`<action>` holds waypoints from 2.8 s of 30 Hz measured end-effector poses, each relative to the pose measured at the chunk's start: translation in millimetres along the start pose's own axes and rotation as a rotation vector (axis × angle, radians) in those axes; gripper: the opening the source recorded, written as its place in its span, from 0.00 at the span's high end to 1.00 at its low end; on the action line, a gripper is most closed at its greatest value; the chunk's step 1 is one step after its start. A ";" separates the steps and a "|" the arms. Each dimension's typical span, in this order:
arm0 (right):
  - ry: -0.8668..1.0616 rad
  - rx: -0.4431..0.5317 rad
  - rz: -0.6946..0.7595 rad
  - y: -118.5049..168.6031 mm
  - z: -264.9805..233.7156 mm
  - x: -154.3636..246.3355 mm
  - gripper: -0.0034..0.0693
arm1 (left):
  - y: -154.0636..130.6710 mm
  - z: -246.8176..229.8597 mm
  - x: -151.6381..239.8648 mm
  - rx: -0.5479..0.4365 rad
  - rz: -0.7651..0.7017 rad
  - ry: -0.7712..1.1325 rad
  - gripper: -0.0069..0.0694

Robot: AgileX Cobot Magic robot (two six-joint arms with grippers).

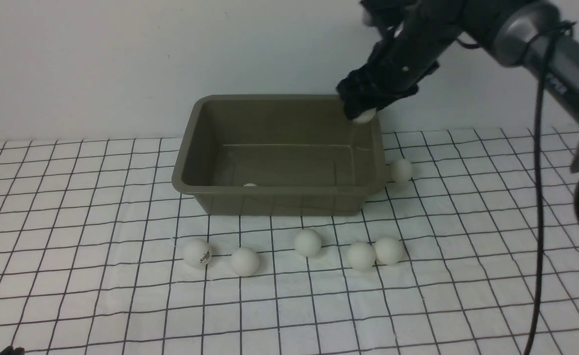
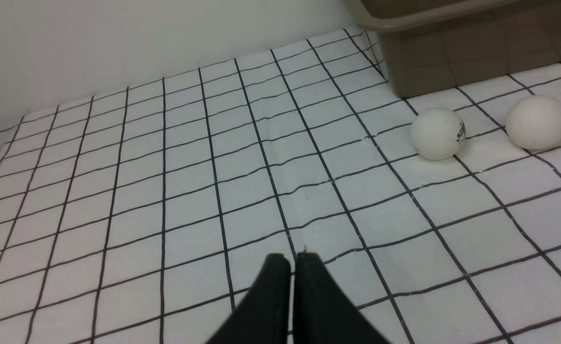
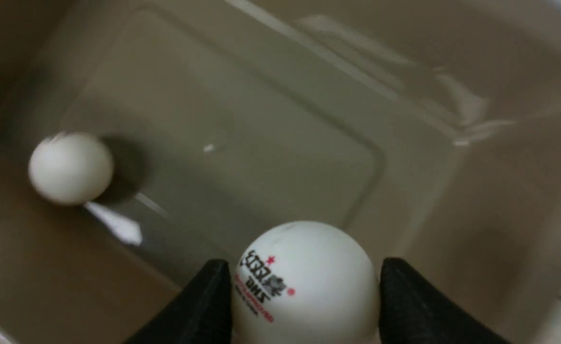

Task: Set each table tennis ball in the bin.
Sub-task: Use the right arm to put the table tennis ball into the box, then use the right arm to clamp the table tennis ball closest to it

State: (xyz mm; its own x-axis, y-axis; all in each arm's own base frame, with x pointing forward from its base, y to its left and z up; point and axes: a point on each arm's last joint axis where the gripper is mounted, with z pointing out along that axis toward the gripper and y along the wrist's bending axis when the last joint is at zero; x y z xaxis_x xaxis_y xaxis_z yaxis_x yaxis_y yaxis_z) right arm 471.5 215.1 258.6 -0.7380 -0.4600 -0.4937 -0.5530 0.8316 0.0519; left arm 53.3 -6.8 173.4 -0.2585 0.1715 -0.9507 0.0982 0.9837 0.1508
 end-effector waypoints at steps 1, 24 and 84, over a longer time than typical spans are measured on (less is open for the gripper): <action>0.014 -0.005 -0.017 5.9 5.1 0.7 0.46 | 0.0 0.0 0.0 0.000 0.000 0.000 0.92; 0.066 0.016 -0.059 15.0 32.0 6.1 0.25 | 0.0 0.0 0.0 0.000 0.000 0.000 0.92; 0.219 0.037 0.208 -100.1 63.2 66.6 0.25 | 0.0 0.0 0.0 0.000 0.000 0.000 0.92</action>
State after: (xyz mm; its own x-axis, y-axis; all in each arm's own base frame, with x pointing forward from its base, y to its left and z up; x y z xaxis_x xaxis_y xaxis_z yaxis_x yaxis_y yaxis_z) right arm 502.2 120.9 165.7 -0.9020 -0.3318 -0.2763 -0.3701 0.9237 0.0989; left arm 53.3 -6.8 173.4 -0.2585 0.1715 -0.9507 0.0982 0.9837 0.1508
